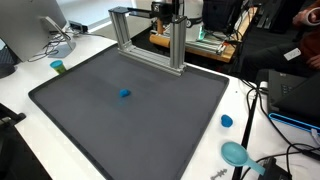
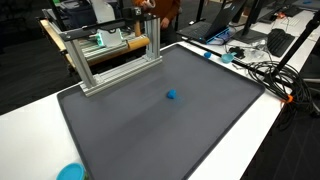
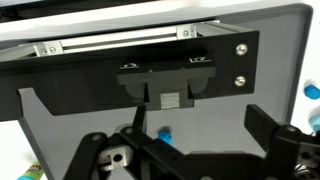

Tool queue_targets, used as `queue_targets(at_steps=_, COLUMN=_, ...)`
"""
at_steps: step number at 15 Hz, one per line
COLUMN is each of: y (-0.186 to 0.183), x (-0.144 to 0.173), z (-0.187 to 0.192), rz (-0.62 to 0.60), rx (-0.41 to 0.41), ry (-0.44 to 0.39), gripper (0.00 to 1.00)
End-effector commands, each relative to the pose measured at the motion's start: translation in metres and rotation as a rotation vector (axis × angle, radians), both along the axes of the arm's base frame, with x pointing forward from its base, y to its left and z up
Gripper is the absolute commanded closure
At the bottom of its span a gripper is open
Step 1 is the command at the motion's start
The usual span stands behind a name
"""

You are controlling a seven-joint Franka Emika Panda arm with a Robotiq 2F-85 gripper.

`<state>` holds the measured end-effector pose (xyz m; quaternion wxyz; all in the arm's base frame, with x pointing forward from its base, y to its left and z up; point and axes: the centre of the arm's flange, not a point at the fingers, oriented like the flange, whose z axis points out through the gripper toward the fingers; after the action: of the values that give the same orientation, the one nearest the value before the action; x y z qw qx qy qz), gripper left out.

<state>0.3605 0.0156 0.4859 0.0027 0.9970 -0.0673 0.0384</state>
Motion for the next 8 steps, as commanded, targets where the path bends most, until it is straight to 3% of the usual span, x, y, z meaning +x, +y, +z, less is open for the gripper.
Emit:
queue_targets(at_steps=1, y=-0.006, x=-0.003, z=-0.011, rz=-0.019, rx=-0.028, ry=0.019, gripper=0.00)
queue_targets(at_steps=8, y=-0.019, x=-0.007, z=-0.034, rz=-0.014, rx=-0.020, ry=0.024, gripper=0.00)
